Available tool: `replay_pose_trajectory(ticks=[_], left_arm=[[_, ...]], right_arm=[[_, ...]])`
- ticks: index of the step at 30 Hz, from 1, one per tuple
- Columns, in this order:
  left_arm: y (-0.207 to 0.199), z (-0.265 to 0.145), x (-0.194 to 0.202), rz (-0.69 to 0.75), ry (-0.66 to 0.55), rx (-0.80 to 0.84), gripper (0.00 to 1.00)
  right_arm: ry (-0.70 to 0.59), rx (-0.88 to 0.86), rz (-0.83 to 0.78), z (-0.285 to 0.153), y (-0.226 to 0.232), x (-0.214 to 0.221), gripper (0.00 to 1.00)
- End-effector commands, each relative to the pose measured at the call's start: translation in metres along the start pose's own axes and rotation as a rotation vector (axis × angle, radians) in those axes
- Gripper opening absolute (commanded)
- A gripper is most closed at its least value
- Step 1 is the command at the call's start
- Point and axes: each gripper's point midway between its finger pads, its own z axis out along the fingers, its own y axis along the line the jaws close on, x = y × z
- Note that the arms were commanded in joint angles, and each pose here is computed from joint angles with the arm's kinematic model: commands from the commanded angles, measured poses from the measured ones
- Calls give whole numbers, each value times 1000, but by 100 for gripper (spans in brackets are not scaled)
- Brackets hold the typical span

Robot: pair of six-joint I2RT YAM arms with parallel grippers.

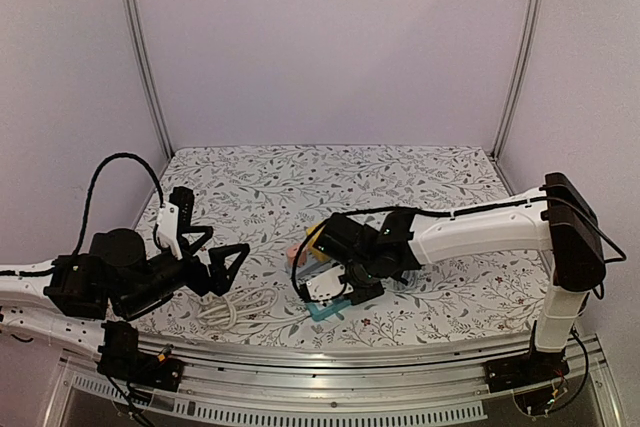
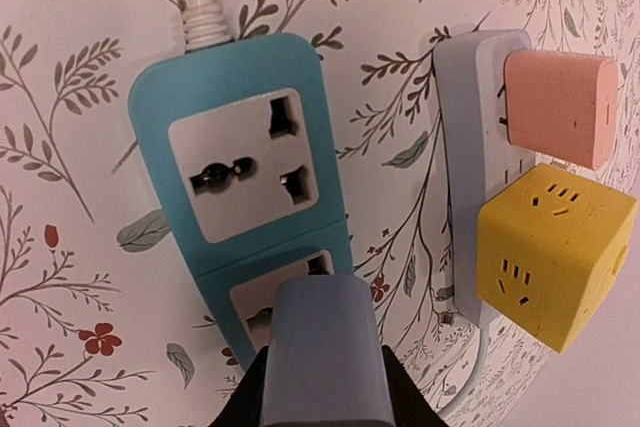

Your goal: Insert the plug

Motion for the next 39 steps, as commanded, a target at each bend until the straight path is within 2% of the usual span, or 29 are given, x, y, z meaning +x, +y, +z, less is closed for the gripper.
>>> replay_pose_trajectory(ticks=[1,5,19,28,39], left_arm=[[-3,0,6,13,6,14,98],[-2,0,6,14,7,12,98],[-4,1,6,14,7,19,98],[-4,0,5,12,6,20,98],[-4,0,6,12,7,22,98]], right_arm=[[3,-129,7,-4,18,0,0],[44,-205,43,5,33,3,0],[56,-406,154,-15,80,-6,0],[28,-456,139,-18,94,-19,0],[57,-462,124,-3,94,-23,0]])
